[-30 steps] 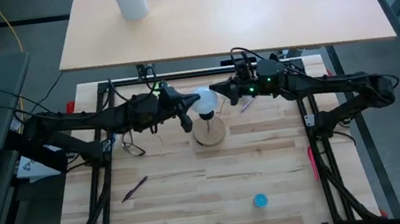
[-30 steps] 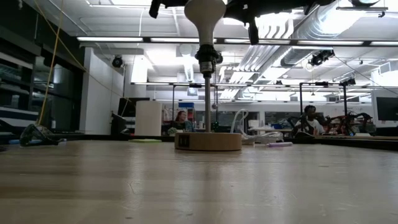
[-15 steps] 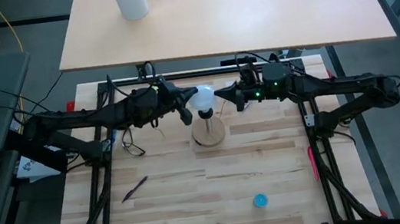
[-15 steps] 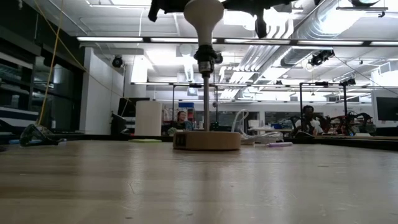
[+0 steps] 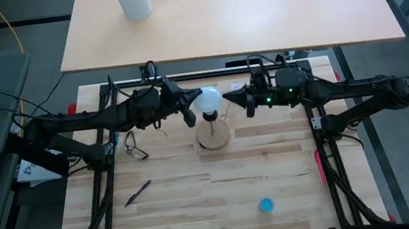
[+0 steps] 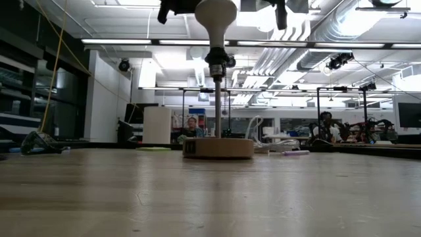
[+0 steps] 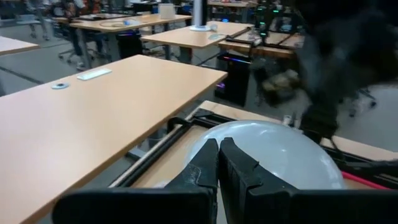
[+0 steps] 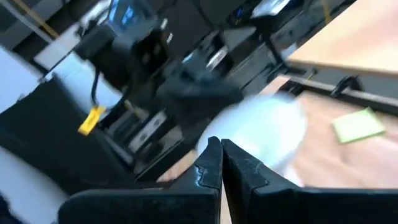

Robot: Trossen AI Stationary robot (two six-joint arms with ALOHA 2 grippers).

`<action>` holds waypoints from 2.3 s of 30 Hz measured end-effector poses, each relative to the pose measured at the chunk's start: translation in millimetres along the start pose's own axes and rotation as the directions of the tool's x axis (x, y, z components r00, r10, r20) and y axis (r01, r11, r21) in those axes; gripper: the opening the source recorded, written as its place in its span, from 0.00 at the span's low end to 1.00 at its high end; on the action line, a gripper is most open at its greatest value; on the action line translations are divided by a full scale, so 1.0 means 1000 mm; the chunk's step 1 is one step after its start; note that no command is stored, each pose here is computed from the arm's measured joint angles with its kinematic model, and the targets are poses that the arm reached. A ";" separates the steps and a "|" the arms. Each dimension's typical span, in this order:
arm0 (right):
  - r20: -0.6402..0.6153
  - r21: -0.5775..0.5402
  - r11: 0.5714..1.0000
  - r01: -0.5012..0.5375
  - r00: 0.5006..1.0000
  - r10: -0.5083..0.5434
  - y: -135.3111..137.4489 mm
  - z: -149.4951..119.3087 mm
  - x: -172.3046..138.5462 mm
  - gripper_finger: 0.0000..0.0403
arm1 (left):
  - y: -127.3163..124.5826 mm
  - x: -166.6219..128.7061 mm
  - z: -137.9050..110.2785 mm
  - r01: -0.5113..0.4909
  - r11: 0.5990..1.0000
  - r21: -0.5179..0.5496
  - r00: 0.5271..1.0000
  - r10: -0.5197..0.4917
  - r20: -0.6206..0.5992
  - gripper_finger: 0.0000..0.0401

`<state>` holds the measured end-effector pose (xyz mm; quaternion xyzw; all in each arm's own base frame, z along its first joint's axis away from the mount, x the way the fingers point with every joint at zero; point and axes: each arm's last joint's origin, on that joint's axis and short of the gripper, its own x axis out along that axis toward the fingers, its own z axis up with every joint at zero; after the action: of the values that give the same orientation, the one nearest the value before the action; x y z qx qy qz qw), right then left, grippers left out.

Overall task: Screw lightbulb
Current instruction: Insert the lightbulb into the lamp

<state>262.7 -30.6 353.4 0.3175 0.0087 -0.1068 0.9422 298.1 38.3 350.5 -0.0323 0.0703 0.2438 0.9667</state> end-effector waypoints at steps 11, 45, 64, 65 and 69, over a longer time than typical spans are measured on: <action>0.040 -0.024 0.999 0.030 0.999 -0.029 -0.008 0.013 -0.008 0.00 | -0.001 -0.025 0.048 0.109 0.993 -0.035 0.994 -0.108 0.030 0.00; 0.026 -0.102 0.947 0.303 0.953 -0.302 -0.029 0.006 -0.009 0.00 | -0.014 0.057 0.092 0.203 0.978 -0.037 0.756 -0.181 -0.629 0.00; 0.001 -0.020 0.982 0.187 0.982 -0.187 -0.007 -0.020 0.016 0.00 | -0.010 0.056 0.090 0.188 0.982 0.020 0.753 -0.131 -0.645 0.00; 0.002 -0.014 0.983 0.182 0.983 -0.182 -0.005 -0.021 0.016 0.00 | -0.010 0.056 0.090 0.191 0.981 0.023 0.753 -0.132 -0.644 0.00; -0.011 0.014 0.985 0.173 0.985 -0.173 0.002 -0.027 0.014 0.00 | -0.009 0.057 0.091 0.198 0.979 0.039 0.757 -0.127 -0.641 0.00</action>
<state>278.5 -15.7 331.4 0.3231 0.0400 -0.1866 0.9269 362.8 65.4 431.6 -0.0682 0.4020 0.1296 0.9038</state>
